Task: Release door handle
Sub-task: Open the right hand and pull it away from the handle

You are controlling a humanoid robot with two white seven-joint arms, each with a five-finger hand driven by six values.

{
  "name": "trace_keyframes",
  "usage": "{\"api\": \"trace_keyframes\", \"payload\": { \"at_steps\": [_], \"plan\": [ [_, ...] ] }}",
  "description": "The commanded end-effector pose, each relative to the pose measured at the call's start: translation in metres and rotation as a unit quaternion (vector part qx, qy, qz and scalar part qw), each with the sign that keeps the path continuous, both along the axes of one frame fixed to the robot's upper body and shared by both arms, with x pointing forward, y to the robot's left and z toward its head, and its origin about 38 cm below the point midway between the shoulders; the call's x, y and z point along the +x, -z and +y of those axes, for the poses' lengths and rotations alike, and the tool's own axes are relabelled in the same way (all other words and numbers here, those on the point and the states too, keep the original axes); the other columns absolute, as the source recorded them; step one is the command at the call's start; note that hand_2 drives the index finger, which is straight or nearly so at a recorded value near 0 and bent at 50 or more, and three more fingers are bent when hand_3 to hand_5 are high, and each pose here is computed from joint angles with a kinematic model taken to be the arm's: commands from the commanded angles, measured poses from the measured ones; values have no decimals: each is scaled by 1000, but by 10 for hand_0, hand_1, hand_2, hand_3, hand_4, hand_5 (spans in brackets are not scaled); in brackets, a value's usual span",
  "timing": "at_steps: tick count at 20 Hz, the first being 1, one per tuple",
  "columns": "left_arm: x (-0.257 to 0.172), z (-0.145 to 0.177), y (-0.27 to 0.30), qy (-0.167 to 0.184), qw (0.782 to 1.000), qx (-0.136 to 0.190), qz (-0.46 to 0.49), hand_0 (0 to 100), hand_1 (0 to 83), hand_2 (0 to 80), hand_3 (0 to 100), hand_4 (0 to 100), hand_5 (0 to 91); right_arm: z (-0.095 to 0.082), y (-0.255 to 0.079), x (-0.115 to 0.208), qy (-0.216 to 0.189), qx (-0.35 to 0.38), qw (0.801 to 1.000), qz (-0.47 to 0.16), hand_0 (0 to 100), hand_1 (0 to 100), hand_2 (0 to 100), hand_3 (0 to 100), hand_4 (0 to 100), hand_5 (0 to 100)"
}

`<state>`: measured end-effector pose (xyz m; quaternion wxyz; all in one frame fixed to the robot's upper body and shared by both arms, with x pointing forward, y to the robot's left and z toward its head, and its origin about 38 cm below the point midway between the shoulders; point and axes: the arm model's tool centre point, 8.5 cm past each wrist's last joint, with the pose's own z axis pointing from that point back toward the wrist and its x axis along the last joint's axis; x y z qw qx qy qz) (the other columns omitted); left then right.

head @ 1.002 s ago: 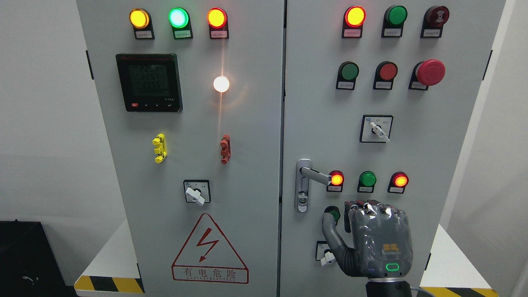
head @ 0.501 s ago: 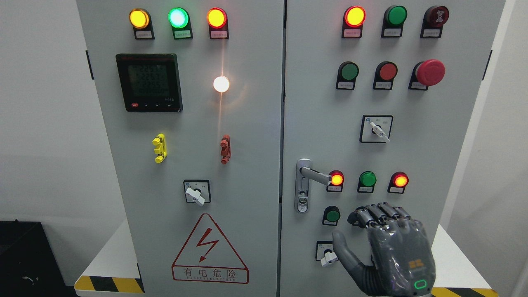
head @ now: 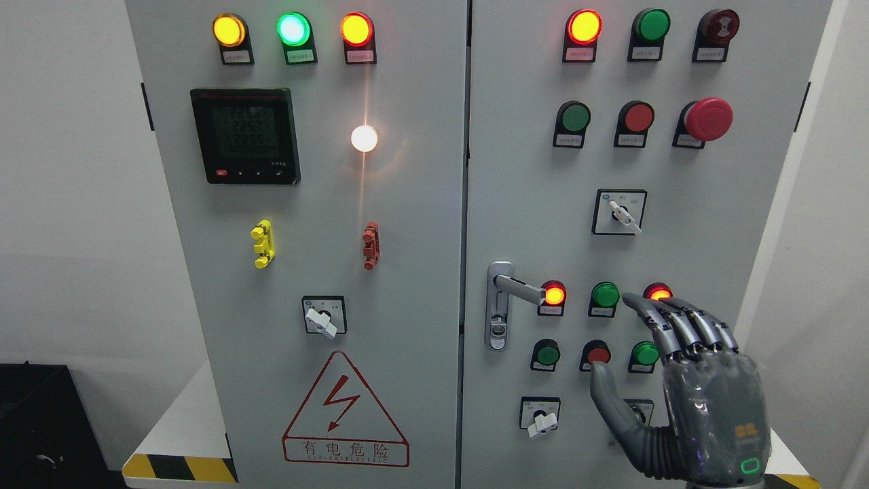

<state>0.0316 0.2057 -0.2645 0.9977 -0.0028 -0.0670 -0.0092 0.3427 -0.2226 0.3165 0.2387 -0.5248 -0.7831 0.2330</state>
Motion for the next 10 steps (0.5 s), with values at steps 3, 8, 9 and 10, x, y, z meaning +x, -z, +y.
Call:
{"api": "trace_keyframes", "payload": {
  "at_steps": [3,8,9,10],
  "plan": [
    [-11,0,0,0,1000,0,8,120,556,0,0,0,0,-7,-5,-4,6,6,1000,-5,563,261,85,104,103,0],
    [-11,0,0,-1,1000,0,8,120,556,0,0,0,0,-6,-5,-4,4,5,1000,-5,604,175,71,97,91,0],
    [-11,0,0,0,1000,0,8,120,556,0,0,0,0,-6,-4,-4,3,6,1000,-4,593,173,71,91,84,0],
    [-11,0,0,-1,1000,0,8,120,556,0,0,0,0,-6,-4,-4,4,6,1000,-4,589,173,71,91,83,0]
  ]
}}
